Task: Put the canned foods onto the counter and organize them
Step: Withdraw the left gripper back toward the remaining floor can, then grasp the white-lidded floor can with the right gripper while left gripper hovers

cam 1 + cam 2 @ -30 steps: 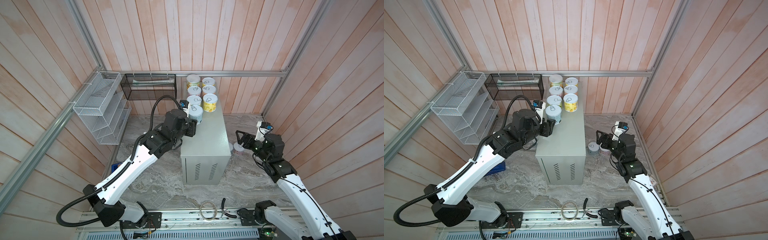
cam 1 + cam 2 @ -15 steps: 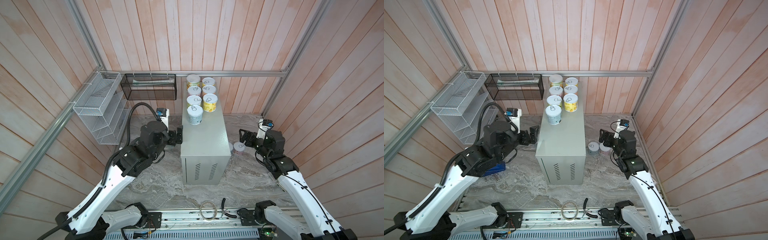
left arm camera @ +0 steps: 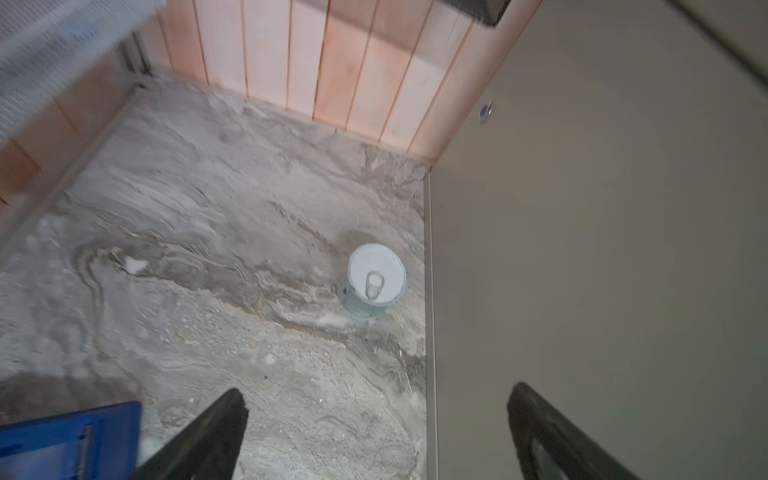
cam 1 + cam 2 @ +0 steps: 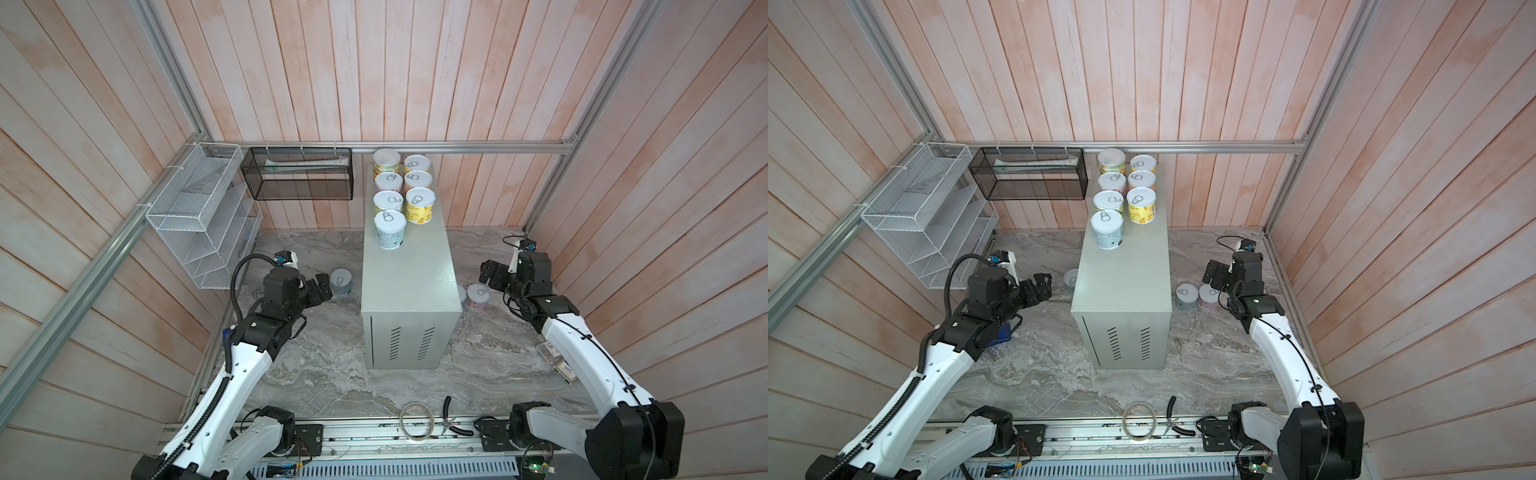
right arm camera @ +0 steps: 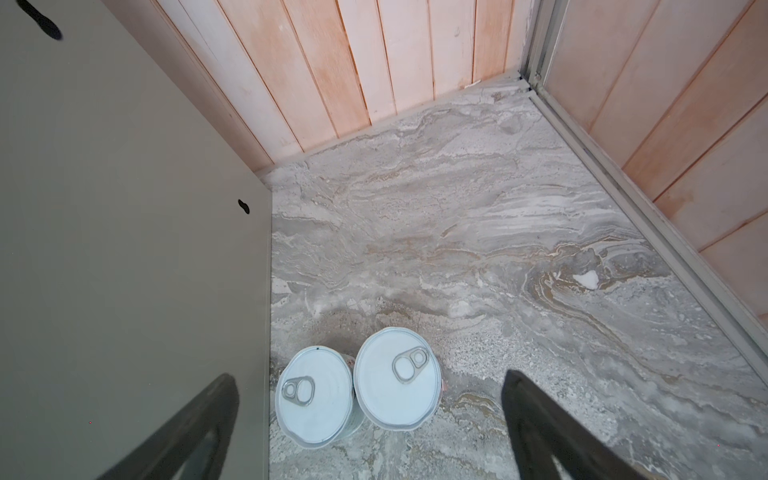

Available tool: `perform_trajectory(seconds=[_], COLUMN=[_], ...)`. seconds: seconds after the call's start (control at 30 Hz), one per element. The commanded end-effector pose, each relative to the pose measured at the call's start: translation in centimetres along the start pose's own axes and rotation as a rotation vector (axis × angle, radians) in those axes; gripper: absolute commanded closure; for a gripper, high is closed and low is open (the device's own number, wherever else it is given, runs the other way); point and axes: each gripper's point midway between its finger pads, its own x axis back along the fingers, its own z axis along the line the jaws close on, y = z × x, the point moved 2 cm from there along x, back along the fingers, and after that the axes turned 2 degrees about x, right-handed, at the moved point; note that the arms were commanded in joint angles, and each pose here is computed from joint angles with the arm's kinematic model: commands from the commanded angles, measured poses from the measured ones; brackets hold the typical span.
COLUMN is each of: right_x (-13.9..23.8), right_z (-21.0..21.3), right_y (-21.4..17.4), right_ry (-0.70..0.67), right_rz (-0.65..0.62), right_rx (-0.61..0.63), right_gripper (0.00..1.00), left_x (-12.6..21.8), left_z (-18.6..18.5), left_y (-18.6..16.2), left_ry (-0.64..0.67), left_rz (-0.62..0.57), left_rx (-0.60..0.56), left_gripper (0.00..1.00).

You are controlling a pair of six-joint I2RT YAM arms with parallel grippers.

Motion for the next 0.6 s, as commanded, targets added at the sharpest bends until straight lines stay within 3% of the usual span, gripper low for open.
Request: perform_trajectory(seconds=[0.0,0.57], right_x=[-1.1,-8.6], right_z=[-0.2,-1.0], right_y=[0.4,-3.3], right_ry=[-0.007,0.0], right_rz=[-0.011,0.164], right_rx=[-0.024,-0.104], right_gripper=[0.02,0.02], left_x=[-1.1,-3.5], left_z=[-1.9,-1.6], left_y=[0.9,-2.0], left_ry=[-0.118,-0.143], left_rz=[-0.048,0.031], left_rx=[0.046,0.032], left_gripper=[0.01,0.03])
